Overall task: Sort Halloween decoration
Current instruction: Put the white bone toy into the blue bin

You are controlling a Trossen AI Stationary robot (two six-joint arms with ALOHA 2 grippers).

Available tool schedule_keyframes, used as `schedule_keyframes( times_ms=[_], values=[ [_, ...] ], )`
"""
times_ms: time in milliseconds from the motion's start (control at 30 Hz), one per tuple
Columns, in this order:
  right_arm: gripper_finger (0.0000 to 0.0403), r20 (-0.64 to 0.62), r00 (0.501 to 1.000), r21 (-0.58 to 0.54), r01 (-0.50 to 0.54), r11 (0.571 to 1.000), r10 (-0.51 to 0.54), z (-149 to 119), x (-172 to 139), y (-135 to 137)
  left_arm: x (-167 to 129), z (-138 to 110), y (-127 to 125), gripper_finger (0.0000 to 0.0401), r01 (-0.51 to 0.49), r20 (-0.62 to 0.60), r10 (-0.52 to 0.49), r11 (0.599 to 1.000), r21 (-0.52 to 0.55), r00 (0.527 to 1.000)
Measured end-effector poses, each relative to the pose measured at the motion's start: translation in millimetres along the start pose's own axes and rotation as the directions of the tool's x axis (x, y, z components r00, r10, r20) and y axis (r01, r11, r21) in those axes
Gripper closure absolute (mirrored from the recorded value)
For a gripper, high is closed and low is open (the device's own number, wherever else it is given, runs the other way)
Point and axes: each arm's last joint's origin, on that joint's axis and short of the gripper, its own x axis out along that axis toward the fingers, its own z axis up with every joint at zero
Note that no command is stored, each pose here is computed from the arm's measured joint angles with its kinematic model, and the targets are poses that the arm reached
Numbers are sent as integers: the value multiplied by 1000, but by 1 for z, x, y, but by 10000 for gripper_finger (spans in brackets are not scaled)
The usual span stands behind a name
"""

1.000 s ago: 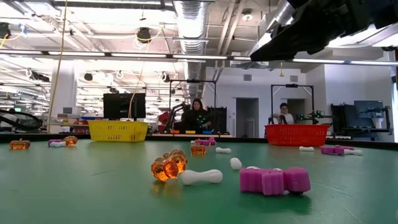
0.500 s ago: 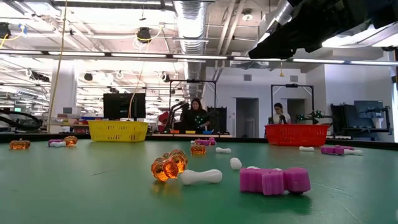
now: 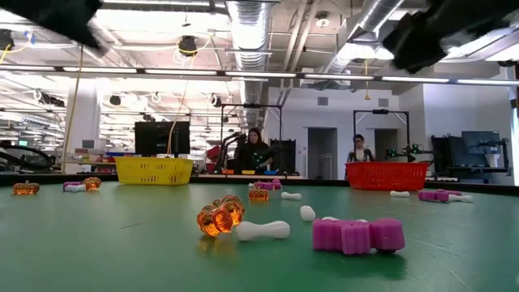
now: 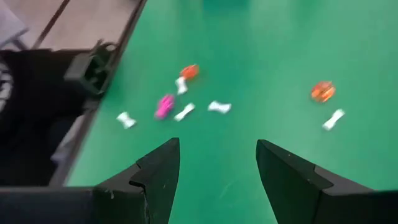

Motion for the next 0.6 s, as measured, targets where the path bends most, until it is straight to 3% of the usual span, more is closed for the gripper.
schedule_keyframes(
  times_ms=[167, 233, 333, 400, 500, 600],
  values=[
    [159, -26, 998, 106, -50, 993, 53, 1, -7, 20, 21, 27, 2, 306, -87, 198, 47, 977, 194, 979],
    [159, -46, 997, 136, -63, 989, 70, -2, -5, 28, 33, 32, 8, 306, -15, 274, -51, 972, 235, 960],
    [159, -100, 991, 175, -74, 982, 93, -8, 5, 40, 50, 34, 23, 306, 150, 407, -242, 958, 246, 881],
    [159, -141, 986, 194, -64, 979, 92, -11, 12, 47, 57, 32, 35, 306, 173, 436, -259, 958, 227, 862],
    [159, -237, 970, 240, 8, 971, 51, -10, 24, 56, 61, 28, 53, 306, 142, 415, -182, 982, 127, 891],
    [159, -399, 917, 286, 129, 949, -5, -9, 33, 62, 59, 22, 61, 306, 144, 374, -155, 988, 57, 914]
  ],
)
